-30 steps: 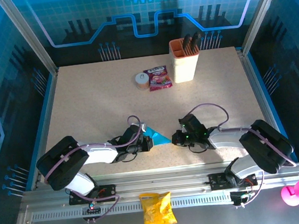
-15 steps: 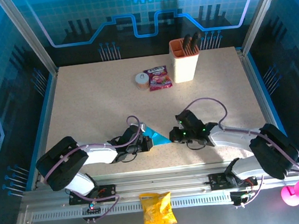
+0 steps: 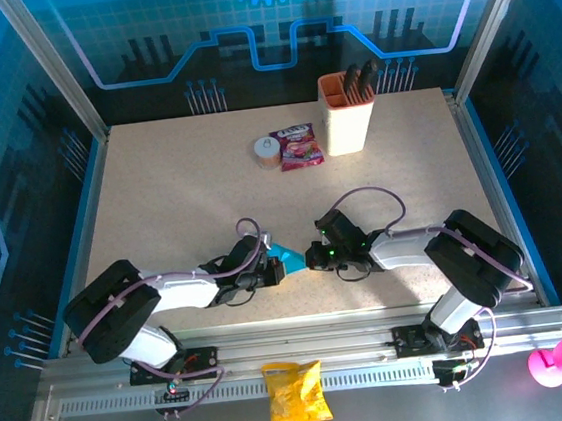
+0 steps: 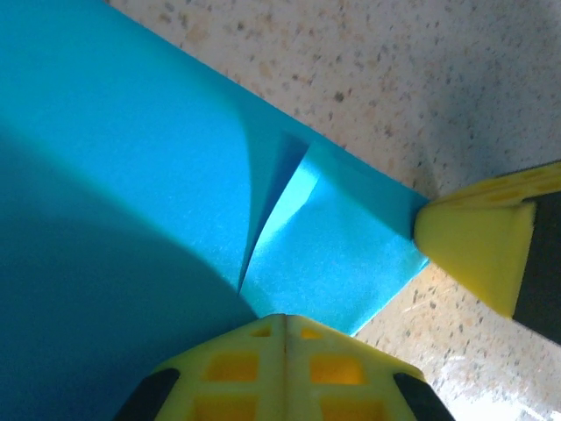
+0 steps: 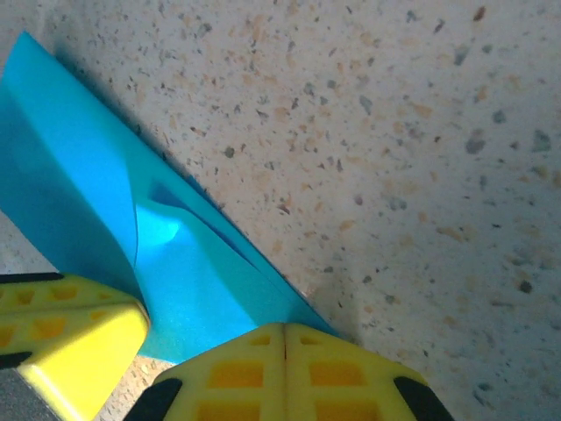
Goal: Fold a paper plane with a square sheet of paper (pick it up from the middle)
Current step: Third fold the triangle at the center of the table.
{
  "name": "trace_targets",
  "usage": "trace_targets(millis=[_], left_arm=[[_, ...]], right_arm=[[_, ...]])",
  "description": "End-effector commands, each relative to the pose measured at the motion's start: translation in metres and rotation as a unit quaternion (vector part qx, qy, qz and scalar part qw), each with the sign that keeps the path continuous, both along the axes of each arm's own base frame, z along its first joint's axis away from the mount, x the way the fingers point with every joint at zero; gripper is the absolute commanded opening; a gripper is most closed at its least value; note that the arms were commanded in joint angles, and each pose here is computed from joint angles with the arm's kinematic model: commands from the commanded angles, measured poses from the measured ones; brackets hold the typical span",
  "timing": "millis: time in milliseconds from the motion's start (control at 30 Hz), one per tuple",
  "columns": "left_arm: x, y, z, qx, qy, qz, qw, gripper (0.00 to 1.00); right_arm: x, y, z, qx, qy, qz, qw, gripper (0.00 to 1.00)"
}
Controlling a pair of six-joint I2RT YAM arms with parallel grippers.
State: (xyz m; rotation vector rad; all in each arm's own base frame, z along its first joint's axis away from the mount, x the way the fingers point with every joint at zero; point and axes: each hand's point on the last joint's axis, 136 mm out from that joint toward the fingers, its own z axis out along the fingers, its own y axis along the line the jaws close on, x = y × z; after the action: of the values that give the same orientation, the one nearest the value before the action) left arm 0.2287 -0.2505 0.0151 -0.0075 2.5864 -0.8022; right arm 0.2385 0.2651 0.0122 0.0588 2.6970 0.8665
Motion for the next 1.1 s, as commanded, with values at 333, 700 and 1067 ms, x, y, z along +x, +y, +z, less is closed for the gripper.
trace_targets(millis=[333, 700, 1067], left_arm=[[0.014, -0.025, 0.038, -0.019, 0.004, -0.017, 1.0, 0.0], [0.037, -0.03, 0.005, 0.003, 0.014, 0.021, 1.0, 0.0], [0.038, 0.0, -0.004, 0.021, 0.022, 0.056, 0.998, 0.0]], right_arm=[[-0.026, -0.032, -0.043, -0.06, 0.053, -0.011, 0.997, 0.0], [-0.035, -0.036, -0.05, -0.068, 0.066, -0.016, 0.995, 0.0], [-0.046, -0.048, -0.063, -0.083, 0.089, -0.037, 0.992, 0.0]])
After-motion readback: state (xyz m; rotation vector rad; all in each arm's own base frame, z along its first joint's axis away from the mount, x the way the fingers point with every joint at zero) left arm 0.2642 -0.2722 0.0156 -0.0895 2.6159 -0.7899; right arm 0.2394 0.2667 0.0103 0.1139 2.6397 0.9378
